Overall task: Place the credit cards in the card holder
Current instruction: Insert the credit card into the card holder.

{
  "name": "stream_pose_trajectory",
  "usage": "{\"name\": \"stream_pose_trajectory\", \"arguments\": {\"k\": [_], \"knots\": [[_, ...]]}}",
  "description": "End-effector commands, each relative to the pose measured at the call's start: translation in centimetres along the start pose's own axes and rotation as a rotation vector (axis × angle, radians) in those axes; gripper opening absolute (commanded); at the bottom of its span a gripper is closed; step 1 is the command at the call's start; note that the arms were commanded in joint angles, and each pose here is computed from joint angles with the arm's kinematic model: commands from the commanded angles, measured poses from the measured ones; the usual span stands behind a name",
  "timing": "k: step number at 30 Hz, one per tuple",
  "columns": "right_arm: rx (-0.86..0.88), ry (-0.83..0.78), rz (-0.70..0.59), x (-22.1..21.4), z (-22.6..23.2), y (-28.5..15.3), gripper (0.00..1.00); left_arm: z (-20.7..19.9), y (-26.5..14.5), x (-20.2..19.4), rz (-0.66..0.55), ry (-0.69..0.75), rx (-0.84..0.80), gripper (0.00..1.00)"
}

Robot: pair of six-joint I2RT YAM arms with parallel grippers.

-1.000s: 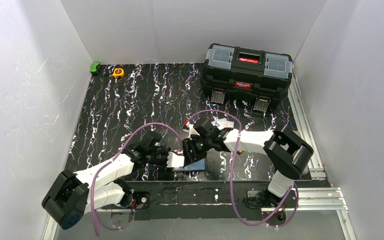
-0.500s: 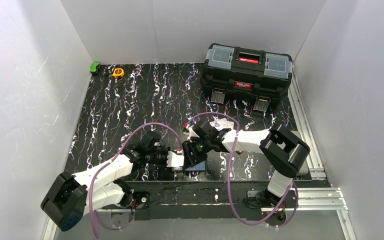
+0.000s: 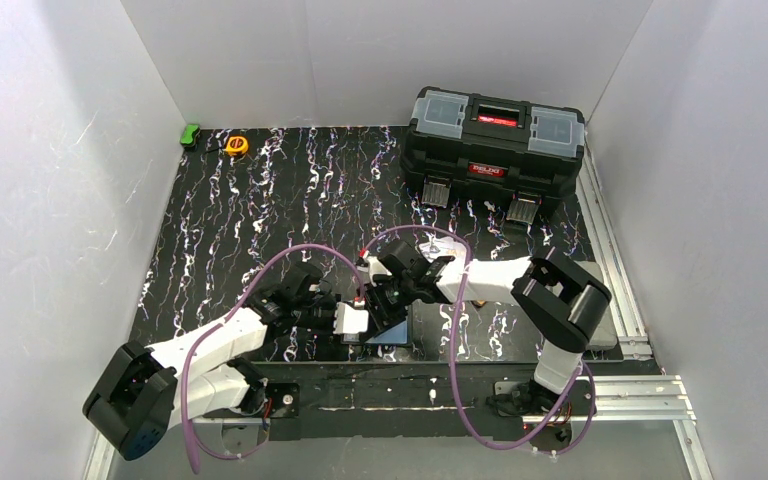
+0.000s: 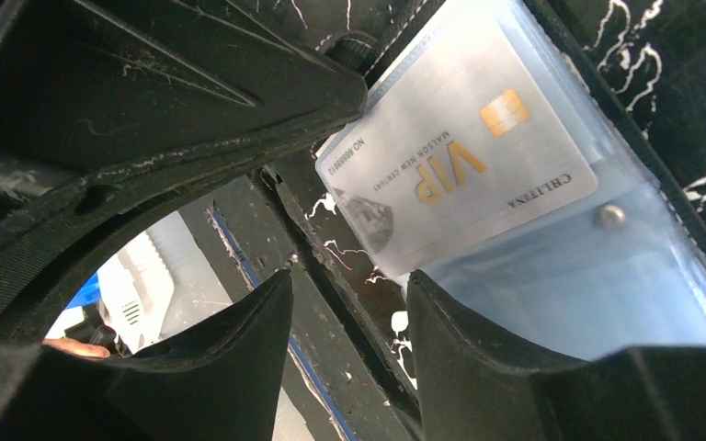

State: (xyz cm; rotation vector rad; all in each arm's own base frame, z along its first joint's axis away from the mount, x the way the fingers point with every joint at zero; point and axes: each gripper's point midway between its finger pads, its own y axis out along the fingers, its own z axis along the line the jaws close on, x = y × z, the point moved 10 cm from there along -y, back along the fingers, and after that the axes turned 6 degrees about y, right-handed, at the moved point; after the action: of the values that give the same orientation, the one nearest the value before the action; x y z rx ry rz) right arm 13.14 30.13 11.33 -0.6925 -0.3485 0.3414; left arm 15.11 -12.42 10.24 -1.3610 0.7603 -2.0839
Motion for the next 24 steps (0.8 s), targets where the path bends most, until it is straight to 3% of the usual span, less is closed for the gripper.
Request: {"name": "stream_pose_trajectory", "arguments": {"k": [1, 4, 10, 12, 13, 15, 24], "knots": [[0.066, -0.062, -0.02, 1.5, 1.7, -0.1, 0.55, 0.4, -0.3, 1.0, -0.054, 0.007, 0.003, 0.03], [0.076, -0.075, -0.022, 1.8, 2.1, -0.2, 0.55, 0.5, -0.4, 1.1, -0.052, 0.006, 0.007, 0.05], [0.0, -0.036, -0.07, 1.4, 1.2, -2.3, 0.56, 1.1, -1.1, 1.2, -0.007, -0.016, 0.071, 0.5], [-0.013, -0.001, -0.101, 1.0, 0.5, -3.5, 0.56, 1.3, -1.5, 1.3, 0.011, -0.018, 0.083, 0.55], [-0.021, 0.014, -0.119, 0.9, 0.2, -4.1, 0.57, 1.3, -1.7, 1.3, 0.022, -0.021, 0.088, 0.66], [-0.04, 0.037, -0.143, 0.5, -0.3, -5.3, 0.58, 1.4, -2.2, 1.5, 0.037, -0.021, 0.105, 0.96], [-0.141, 0.132, -0.359, 0.4, -2.3, -11.4, 0.65, 1.6, -7.2, 3.5, 0.13, -0.047, 0.163, 0.98]]}}
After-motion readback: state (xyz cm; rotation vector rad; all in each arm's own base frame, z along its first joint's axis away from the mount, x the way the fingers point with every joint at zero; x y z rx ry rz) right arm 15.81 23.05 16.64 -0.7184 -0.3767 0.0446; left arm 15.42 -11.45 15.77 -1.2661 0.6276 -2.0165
